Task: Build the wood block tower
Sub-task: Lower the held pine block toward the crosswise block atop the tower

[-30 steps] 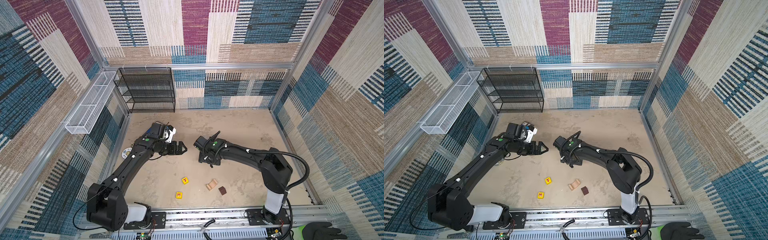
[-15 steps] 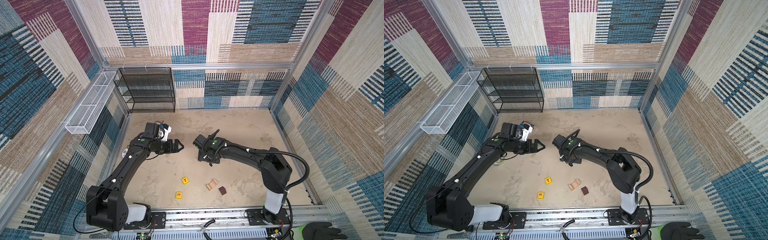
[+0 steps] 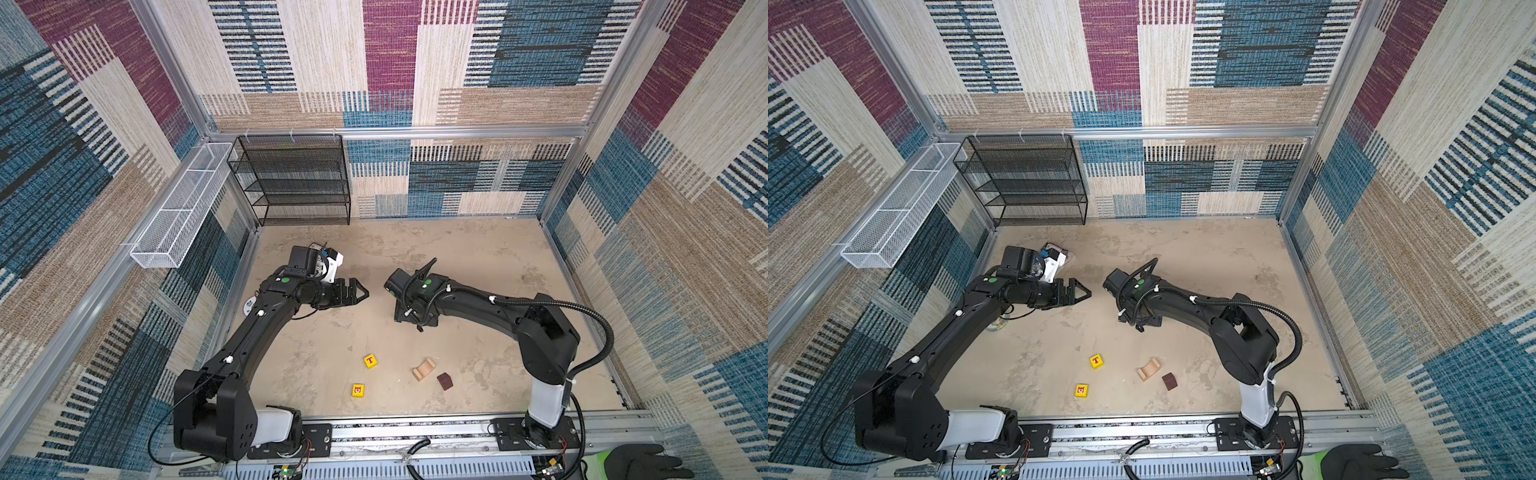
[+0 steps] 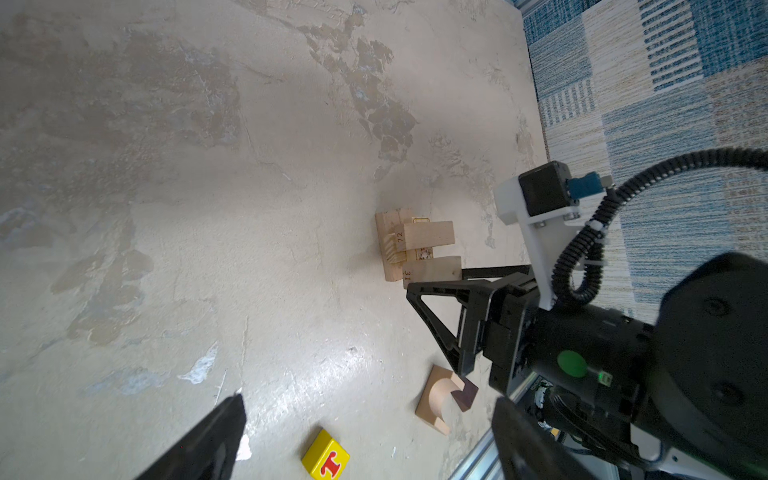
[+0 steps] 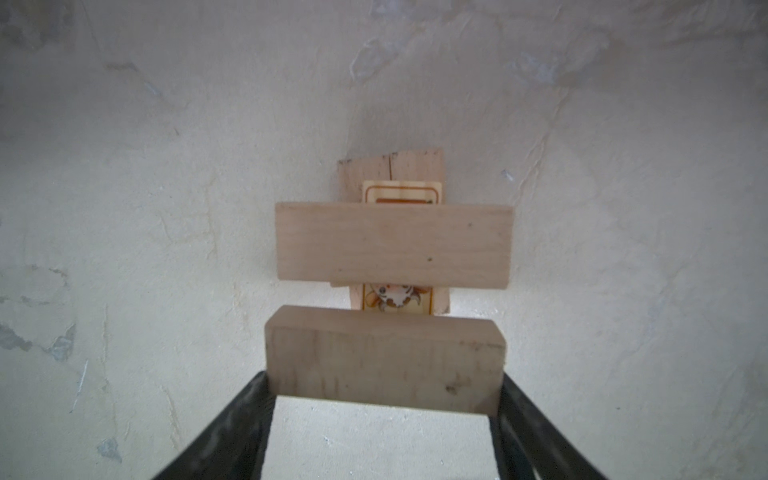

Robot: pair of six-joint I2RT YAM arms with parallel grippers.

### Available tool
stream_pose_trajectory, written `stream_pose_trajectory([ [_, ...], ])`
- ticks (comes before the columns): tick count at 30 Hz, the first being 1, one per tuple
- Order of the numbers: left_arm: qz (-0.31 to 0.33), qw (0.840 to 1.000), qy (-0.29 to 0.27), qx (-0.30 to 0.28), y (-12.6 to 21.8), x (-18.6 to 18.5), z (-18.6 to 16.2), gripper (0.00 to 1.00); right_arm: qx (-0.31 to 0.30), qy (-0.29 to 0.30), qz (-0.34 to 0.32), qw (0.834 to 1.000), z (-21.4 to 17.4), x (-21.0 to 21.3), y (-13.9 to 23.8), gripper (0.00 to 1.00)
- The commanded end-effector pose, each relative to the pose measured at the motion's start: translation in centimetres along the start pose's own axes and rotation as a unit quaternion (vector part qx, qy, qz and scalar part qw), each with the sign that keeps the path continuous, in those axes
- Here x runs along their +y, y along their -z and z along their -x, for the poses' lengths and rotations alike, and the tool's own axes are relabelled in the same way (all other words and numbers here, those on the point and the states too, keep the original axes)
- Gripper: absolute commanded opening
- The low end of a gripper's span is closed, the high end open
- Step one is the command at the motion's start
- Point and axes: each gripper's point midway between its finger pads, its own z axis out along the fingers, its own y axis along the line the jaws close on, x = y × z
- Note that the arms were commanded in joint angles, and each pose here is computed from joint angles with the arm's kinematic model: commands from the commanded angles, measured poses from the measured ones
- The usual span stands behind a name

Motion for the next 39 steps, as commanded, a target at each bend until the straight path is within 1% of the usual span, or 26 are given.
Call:
stream_pose_trajectory([
  [1,-0.015,1.000,0.003,-0.007,0.12,-0.46,0.42,0.97,-0.008,0.007,-0.007,1.000,0.40,0.00,0.05,0.43],
  [7,-0.018,1.000,0.003,-0.009,0.14,-0.49,0.43,0.97,-0.010,0.007,-0.017,1.000,0.55,-0.40,-0.10,0.43],
  [23,-0.020,1.000,0.008,-0.019,0.47,-0.31,0.74,0.97,-0.007,0.007,-0.016,1.000,0.68,-0.57,-0.08,0.44],
  [39,-0.020,0.999,0.014,-0.024,0.79,0.05,0.99,0.97,0.004,0.008,-0.011,1.000,0.66,-0.36,-0.55,0.48],
])
